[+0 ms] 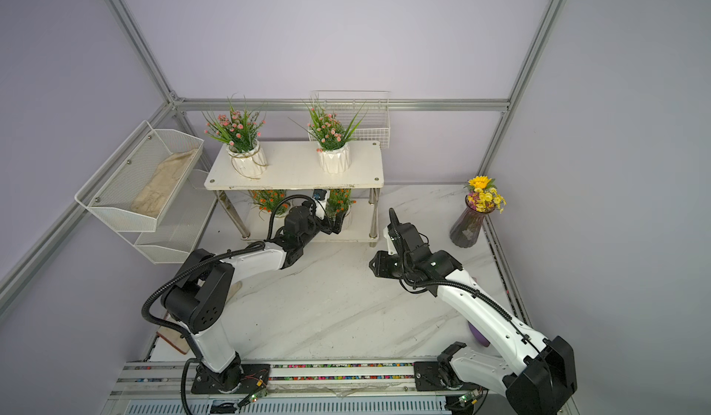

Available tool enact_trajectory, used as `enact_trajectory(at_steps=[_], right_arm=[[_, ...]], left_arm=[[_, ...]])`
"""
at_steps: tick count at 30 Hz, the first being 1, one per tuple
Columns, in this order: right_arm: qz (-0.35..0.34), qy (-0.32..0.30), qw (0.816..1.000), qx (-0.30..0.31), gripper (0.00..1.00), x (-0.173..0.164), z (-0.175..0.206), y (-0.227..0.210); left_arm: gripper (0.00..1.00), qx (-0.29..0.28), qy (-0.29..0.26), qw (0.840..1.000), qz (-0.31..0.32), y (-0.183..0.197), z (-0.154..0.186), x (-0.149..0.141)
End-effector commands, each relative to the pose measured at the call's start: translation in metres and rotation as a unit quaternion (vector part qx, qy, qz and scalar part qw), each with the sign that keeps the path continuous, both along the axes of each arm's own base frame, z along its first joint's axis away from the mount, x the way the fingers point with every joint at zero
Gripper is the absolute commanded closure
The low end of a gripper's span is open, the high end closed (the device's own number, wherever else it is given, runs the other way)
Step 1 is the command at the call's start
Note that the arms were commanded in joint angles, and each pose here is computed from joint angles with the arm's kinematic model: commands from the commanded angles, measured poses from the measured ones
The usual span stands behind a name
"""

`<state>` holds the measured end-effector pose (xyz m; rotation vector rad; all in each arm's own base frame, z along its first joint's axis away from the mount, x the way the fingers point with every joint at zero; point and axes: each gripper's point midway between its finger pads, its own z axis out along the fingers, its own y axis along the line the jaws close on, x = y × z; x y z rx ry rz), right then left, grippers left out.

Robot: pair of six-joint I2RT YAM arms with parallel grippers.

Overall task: Place the baby's breath potted plants on the rack by color
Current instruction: Place the baby's breath potted plant on the rack, then reset both arms

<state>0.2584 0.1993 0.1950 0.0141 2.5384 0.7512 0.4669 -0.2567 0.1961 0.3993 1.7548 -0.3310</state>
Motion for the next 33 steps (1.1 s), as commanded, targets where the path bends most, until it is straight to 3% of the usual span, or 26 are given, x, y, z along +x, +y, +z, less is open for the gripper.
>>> enact_trajectory(at_steps=[1,10,16,19,22,24,29,33], right_arm=[[-0.003,-0.007,1.000,-0.004,0.65,0.003,-0.002,-0.002],[-0.006,-0.021,1.000,-0.006,0.63,0.009,-0.006,-0.002],[-0.015,-0.026,0.999,0.011,0.59,0.014,-0.028,0.002],[-0.012,-0.036,0.999,0.026,0.42,0.021,-0.037,0.010],[-0.010,-0.043,0.999,0.029,0.15,0.025,-0.040,0.012],[-0.018,-0.052,0.998,0.023,0.04,0.029,-0.038,0.010],[-0.067,-0.098,0.993,0.007,0.03,0.044,-0.015,-0.011],[-0.131,-0.161,0.978,-0.024,0.03,0.056,0.019,-0.047]], left_arm=[[0.00,-0.007,0.011,1.000,0.014,0.006,-0.005,-0.023],[0.00,-0.020,0.073,0.997,-0.009,0.012,-0.039,-0.090],[0.00,-0.038,0.129,0.990,0.036,0.041,-0.059,-0.141],[0.00,-0.043,0.135,0.989,0.041,0.052,-0.060,-0.163],[0.00,-0.034,0.135,0.989,0.054,0.064,-0.055,-0.172],[0.00,-0.019,0.136,0.987,0.079,0.076,-0.050,-0.172],[0.00,0.014,0.141,0.984,0.111,0.091,-0.025,-0.172],[0.00,0.018,0.113,0.981,0.157,0.112,0.021,-0.172]])
